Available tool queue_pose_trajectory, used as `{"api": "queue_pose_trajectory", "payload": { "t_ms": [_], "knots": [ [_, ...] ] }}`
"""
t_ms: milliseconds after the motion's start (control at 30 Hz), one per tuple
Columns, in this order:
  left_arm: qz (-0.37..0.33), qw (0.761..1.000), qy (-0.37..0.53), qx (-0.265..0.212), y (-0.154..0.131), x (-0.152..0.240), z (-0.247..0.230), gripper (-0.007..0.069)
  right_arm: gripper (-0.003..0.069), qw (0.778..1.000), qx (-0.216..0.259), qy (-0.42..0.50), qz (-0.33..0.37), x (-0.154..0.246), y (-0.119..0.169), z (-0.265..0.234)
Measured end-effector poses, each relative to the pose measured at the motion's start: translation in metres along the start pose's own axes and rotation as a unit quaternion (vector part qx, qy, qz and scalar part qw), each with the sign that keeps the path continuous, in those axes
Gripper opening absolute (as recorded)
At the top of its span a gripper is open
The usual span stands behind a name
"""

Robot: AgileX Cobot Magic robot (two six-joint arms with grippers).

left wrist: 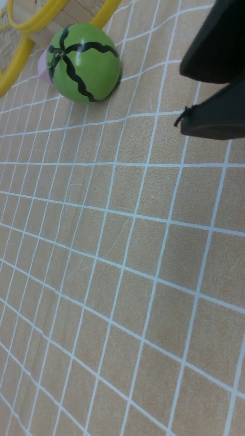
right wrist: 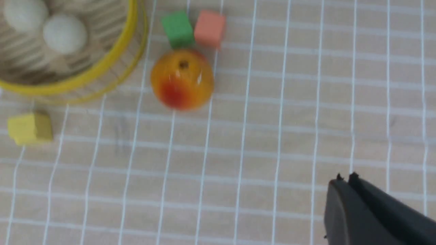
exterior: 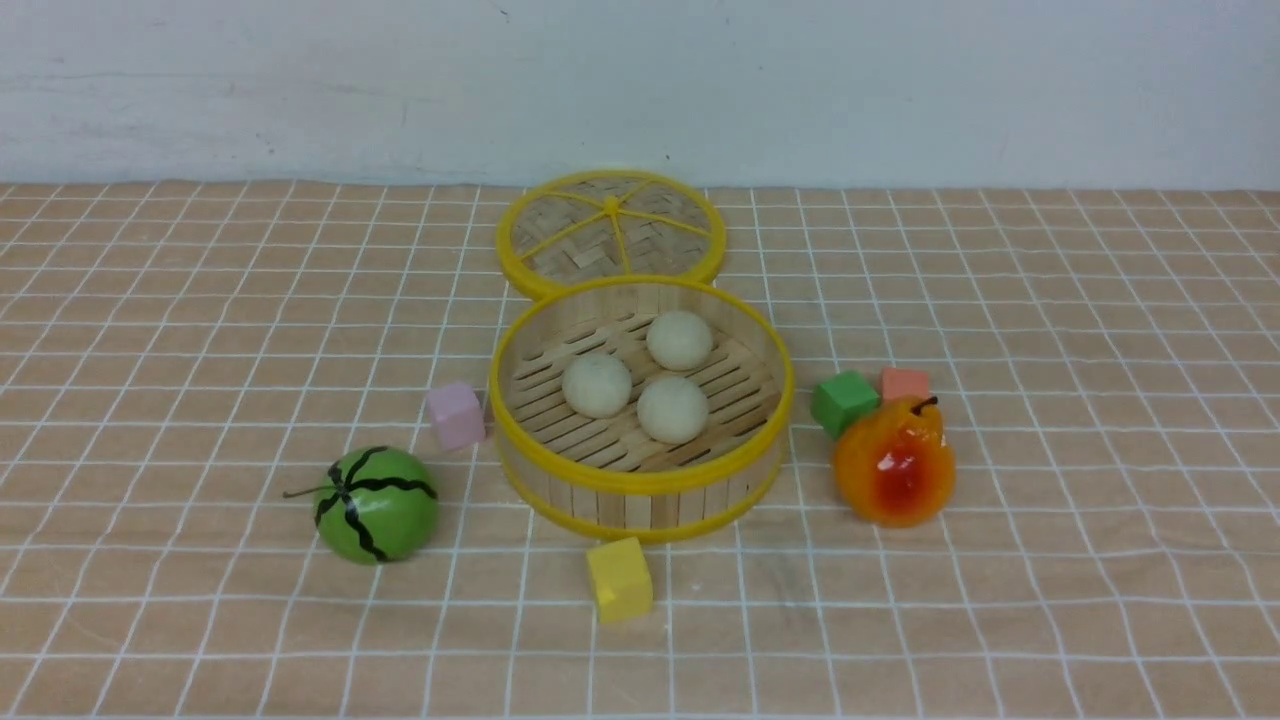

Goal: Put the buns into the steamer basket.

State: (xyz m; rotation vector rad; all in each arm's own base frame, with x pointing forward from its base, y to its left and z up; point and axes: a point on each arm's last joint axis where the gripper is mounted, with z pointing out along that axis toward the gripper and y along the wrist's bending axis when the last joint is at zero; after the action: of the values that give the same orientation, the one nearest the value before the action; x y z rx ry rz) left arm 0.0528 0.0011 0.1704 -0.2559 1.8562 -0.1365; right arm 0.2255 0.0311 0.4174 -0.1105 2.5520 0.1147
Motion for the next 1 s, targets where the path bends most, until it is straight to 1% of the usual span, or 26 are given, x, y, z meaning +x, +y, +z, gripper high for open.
{"api": "queue_pose_trajectory", "payload": {
  "t_ms": [133,300,567,733,767,800,867,900,933,1000],
  "knots": [
    [0.0,1.0,0.0,0.0,0.0,0.0,0.0,0.0175,-0.0021,0.999,-0.023,0.024,0.016,0.025,0.003,0.004],
    [0.0,1.0,0.0,0.0,0.0,0.0,0.0,0.0182,-0.0021,0.998,-0.038,0.039,0.024,0.031,0.005,0.011],
    [0.0,1.0,0.0,0.0,0.0,0.0,0.0,0.0188,-0.0021,0.998,-0.041,0.038,0.023,0.031,0.006,0.011],
    [0.0,1.0,0.0,0.0,0.0,0.0,0.0,0.0196,-0.0021,0.999,-0.033,0.024,0.019,0.034,0.004,0.007],
    [0.0,1.0,0.0,0.0,0.0,0.0,0.0,0.0197,-0.002,0.999,-0.033,-0.018,0.018,0.039,0.004,-0.002],
    [0.0,1.0,0.0,0.0,0.0,0.0,0.0,0.0199,-0.002,0.999,-0.031,-0.039,0.017,0.044,0.003,-0.007],
    [0.0,1.0,0.0,0.0,0.0,0.0,0.0,0.02,-0.002,0.993,-0.028,-0.118,0.015,0.055,0.002,-0.019],
    [0.0,1.0,0.0,0.0,0.0,0.0,0.0,0.0201,-0.002,0.987,-0.026,-0.16,0.014,0.064,0.001,-0.025],
    [0.0,1.0,0.0,0.0,0.0,0.0,0.0,0.0203,-0.0019,0.976,-0.021,-0.218,0.011,0.081,-0.001,-0.03],
    [0.0,1.0,0.0,0.0,0.0,0.0,0.0,0.0207,-0.0017,0.958,-0.014,-0.285,0.006,0.106,-0.005,-0.03]
  ]
}}
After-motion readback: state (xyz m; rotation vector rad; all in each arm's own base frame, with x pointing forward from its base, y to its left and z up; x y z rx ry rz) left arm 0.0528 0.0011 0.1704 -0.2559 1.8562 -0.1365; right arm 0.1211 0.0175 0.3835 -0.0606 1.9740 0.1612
